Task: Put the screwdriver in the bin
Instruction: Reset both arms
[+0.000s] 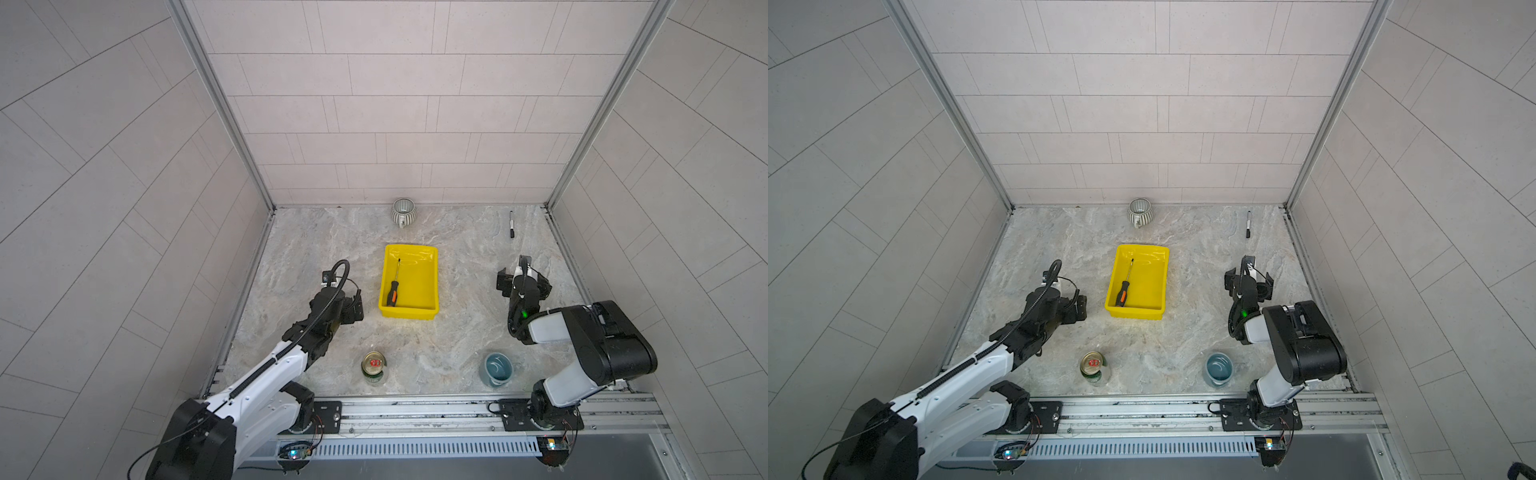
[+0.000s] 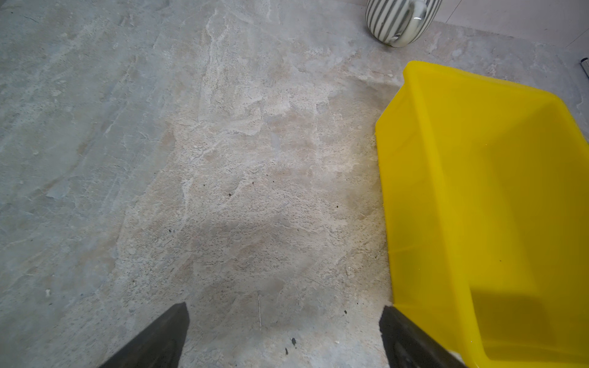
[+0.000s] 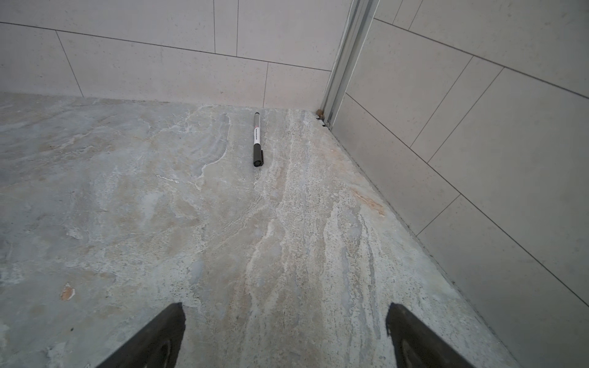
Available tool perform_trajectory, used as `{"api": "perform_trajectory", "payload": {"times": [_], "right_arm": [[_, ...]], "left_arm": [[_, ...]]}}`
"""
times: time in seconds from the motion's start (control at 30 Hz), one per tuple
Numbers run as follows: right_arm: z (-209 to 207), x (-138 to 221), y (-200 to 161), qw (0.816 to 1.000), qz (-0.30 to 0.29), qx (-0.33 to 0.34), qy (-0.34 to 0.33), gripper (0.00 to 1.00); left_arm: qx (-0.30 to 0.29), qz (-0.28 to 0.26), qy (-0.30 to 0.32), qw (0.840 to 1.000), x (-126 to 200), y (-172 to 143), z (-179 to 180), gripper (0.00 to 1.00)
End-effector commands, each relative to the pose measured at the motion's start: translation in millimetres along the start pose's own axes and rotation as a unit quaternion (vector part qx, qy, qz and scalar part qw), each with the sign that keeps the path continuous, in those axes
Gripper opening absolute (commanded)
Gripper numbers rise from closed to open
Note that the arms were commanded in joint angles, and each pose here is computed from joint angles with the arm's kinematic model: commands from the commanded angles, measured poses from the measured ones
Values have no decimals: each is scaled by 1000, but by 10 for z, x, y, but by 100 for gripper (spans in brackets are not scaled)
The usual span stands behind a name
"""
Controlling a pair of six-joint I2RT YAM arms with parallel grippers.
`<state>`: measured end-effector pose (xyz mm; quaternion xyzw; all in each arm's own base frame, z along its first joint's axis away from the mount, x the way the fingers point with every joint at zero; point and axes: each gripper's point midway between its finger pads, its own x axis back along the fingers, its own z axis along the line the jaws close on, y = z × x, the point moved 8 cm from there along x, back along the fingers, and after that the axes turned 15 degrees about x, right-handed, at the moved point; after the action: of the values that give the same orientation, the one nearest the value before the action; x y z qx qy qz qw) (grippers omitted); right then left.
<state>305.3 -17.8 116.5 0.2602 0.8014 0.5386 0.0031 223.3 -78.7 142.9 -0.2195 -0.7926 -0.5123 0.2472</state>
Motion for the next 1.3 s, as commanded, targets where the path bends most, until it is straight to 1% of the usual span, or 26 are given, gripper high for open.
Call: {"api": "perform_trajectory", "payload": {"times": [0.0, 0.13, 0.2, 0.27, 0.33, 0.4, 0.47, 0.6, 0.67, 0.73, 0.83, 0.9, 1.0, 1.07, 1.17, 1.27], "right_arm": [[29, -18, 43, 1000, -10, 6, 4, 99], [28, -19, 52, 1000, -11, 6, 3, 100], [32, -19, 50, 1000, -10, 6, 4, 100], [33, -20, 47, 1000, -10, 7, 4, 99], [33, -18, 44, 1000, -9, 7, 4, 100], [33, -18, 45, 1000, -9, 7, 4, 100], [32, -17, 47, 1000, -10, 7, 4, 99], [32, -19, 47, 1000, -10, 7, 4, 99], [32, -19, 43, 1000, -9, 7, 4, 100], [33, -18, 45, 1000, -9, 7, 4, 99], [32, -20, 45, 1000, -9, 7, 4, 99], [30, -21, 49, 1000, -10, 6, 4, 99], [29, -21, 48, 1000, -10, 6, 4, 99], [30, -22, 47, 1000, -9, 6, 4, 99], [30, -21, 45, 1000, -9, 6, 4, 99], [28, -22, 45, 1000, -9, 6, 4, 100]], "left_arm": [[4, -16, 8, 1000, -4, 111, -50, 100], [-3, -14, 42, 999, -50, 125, -18, 100], [-9, -26, 72, 997, -37, 198, 0, 100], [3, -60, 117, 991, 33, 353, 25, 100], [14, -114, 148, 982, 126, 559, 10, 100], [-4, -160, 153, 975, 156, 711, -35, 100], [-15, -193, 162, 968, 195, 864, -73, 100], [-51, -226, 150, 961, 192, 1154, -258, 100], [-64, -236, 158, 957, 122, 1265, -280, 100], [-69, -228, 162, 958, 3, 1338, -230, 100], [-107, -183, 109, 971, -223, 1328, -119, 100], [-102, -184, 94, 973, -348, 1280, 52, 100], [-76, -188, 109, 973, -443, 1147, 337, 100], [-80, -173, 102, 976, -513, 1030, 445, 100], [-70, -173, 112, 976, -580, 951, 513, 100], [-77, -164, 113, 977, -692, 873, 550, 100]]}}
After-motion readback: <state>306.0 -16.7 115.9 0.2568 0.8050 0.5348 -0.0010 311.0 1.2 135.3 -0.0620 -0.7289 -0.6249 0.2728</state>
